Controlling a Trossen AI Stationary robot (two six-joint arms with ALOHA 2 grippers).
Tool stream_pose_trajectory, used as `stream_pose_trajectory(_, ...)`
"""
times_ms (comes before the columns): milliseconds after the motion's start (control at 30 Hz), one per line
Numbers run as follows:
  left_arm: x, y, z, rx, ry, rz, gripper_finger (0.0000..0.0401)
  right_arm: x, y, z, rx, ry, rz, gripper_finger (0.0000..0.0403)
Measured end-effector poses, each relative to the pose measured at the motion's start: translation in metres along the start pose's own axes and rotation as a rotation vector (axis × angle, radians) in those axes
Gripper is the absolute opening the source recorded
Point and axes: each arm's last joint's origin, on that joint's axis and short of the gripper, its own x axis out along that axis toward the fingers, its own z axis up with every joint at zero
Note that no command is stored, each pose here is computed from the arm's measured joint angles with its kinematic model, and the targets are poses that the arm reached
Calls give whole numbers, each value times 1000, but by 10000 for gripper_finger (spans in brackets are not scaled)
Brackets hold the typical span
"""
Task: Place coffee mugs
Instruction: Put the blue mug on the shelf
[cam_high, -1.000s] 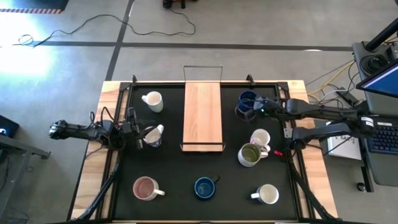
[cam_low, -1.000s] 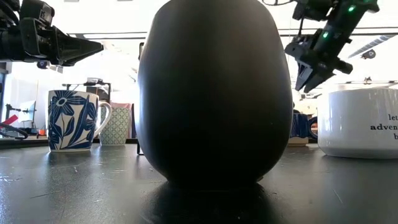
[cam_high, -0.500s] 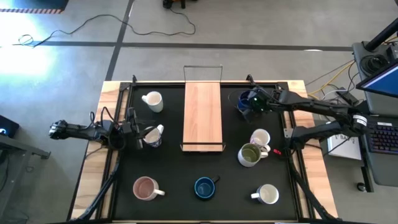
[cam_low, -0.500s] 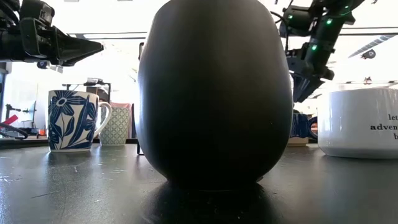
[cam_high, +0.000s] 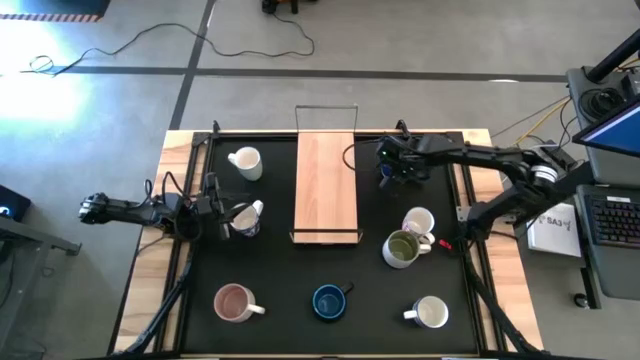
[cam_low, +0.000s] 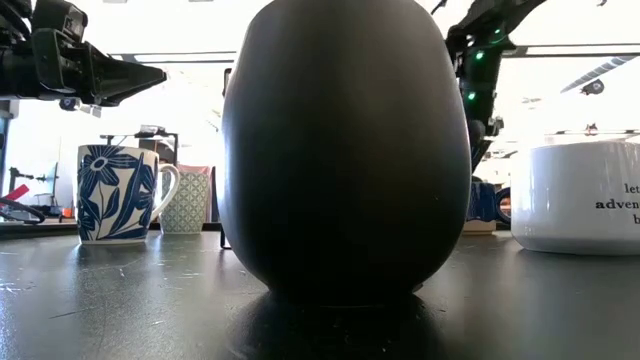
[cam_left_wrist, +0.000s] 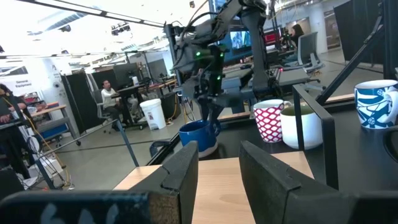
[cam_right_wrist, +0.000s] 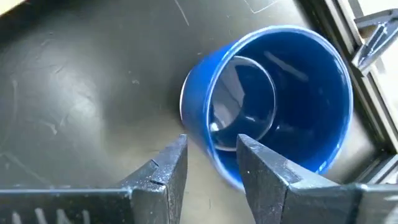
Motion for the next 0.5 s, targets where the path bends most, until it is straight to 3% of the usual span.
stream_pose_trajectory(267, 0, 0, 0, 0, 0, 0, 100, 20, -12, 8, 5, 67, 14, 115)
stream_pose_trajectory(500, 0, 0, 0, 0, 0, 0, 100, 25, -11, 9, -29, 87, 66, 49)
